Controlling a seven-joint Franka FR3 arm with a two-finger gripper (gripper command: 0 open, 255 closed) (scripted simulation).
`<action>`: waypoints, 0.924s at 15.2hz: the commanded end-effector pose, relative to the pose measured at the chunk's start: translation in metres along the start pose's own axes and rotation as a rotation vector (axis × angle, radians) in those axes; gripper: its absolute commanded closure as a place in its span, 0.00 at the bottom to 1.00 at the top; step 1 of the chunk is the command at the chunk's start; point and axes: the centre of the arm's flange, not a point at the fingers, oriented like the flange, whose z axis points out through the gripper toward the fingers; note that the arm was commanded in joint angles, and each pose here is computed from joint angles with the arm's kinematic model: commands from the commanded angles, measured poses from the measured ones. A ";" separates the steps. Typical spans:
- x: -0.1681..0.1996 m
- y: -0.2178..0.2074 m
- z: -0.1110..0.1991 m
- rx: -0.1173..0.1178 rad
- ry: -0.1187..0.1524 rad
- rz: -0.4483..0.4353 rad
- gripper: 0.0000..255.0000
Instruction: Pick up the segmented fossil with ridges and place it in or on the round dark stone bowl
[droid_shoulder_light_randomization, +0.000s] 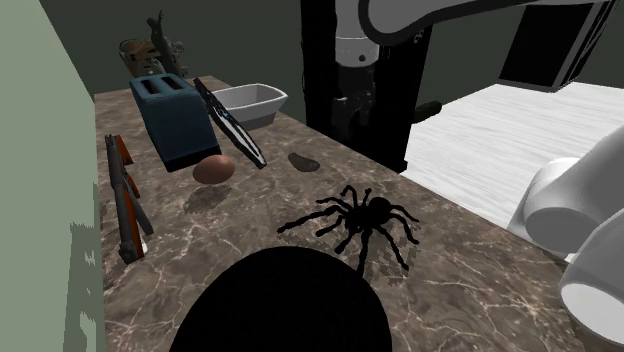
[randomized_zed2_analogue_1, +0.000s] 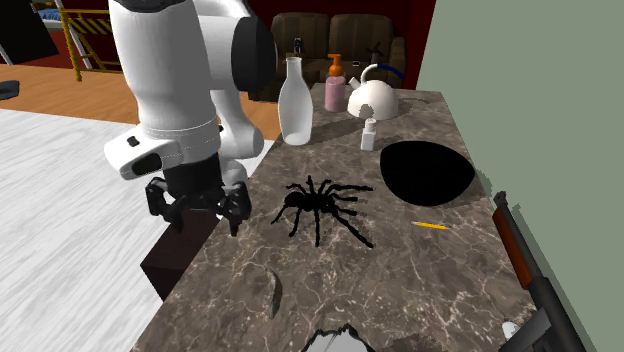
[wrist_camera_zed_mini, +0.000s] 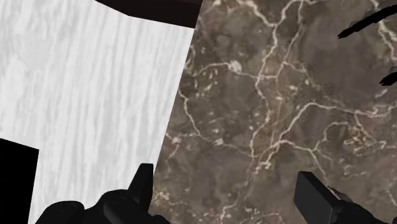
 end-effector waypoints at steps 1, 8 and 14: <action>0.014 -0.024 0.001 0.006 -0.003 0.002 0.00; 0.065 -0.098 0.014 0.022 -0.011 0.009 0.00; 0.082 -0.124 0.034 0.028 -0.014 0.011 0.00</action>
